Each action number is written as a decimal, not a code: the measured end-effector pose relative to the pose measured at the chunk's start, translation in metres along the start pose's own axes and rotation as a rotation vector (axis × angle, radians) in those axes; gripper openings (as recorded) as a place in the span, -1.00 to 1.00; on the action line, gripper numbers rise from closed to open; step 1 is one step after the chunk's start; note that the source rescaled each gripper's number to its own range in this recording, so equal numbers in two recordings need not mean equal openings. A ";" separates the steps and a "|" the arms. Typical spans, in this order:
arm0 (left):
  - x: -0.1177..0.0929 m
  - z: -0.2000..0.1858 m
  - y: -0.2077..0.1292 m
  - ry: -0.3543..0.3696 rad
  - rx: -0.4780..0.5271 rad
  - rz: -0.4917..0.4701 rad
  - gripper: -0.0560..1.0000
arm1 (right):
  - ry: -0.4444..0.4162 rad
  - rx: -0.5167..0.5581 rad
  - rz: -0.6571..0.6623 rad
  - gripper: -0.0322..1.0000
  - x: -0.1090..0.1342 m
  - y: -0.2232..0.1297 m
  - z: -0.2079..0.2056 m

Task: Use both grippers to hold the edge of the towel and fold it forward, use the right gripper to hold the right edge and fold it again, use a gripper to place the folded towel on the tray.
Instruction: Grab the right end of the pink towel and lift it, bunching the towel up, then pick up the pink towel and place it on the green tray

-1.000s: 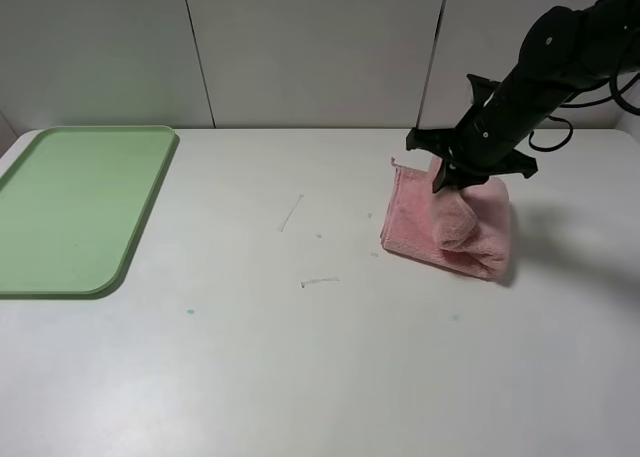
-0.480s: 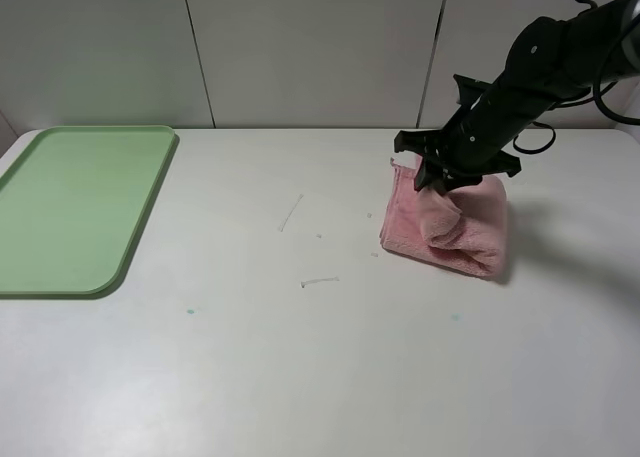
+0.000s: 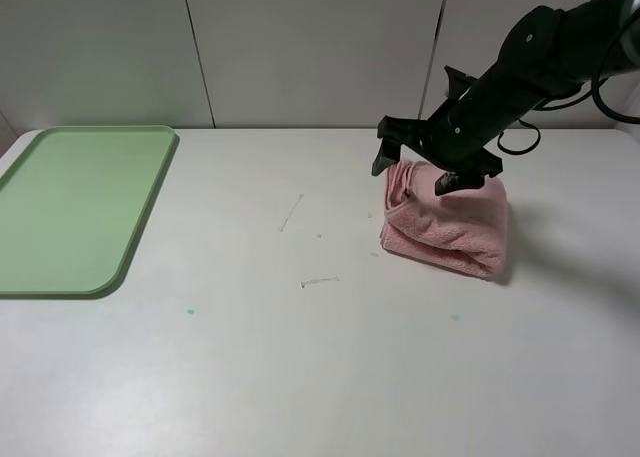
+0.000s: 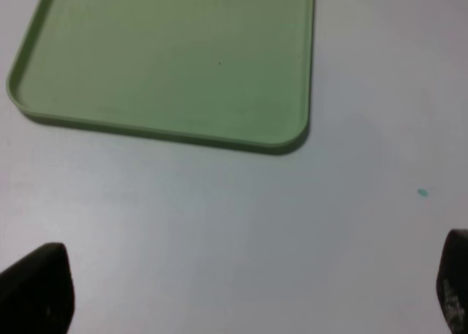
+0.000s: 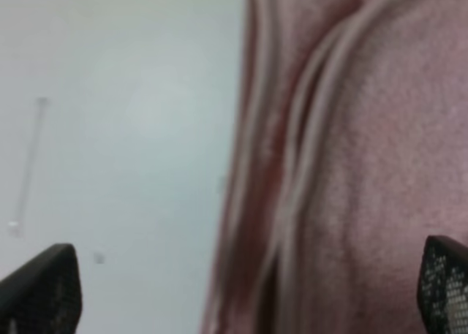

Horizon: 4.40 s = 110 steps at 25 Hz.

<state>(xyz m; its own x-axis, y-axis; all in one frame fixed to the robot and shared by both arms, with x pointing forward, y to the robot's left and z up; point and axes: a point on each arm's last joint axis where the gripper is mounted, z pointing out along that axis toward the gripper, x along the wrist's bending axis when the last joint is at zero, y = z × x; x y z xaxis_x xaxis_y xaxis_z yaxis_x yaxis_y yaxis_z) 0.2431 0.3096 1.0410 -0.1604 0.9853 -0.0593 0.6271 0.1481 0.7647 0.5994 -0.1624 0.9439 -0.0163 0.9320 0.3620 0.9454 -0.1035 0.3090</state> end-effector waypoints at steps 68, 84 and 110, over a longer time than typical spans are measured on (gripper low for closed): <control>0.000 0.000 0.000 0.000 0.000 0.000 1.00 | -0.339 -0.340 -0.156 1.00 -0.080 -0.220 -0.248; 0.000 0.000 0.000 0.000 0.000 0.000 1.00 | -0.305 -0.736 -0.326 1.00 -0.072 -0.293 -0.257; 0.000 0.000 0.000 0.000 0.000 0.000 1.00 | -0.305 -0.763 -0.349 1.00 -0.071 -0.297 -0.258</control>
<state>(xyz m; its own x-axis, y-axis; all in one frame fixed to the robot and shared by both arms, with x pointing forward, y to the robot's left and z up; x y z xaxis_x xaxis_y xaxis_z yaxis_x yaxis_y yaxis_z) 0.2431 0.3096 1.0410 -0.1604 0.9853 -0.0593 0.6271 0.1481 0.7647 0.2354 -0.2874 1.0532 -0.0725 0.9943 -0.0782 0.4269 0.1018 0.8985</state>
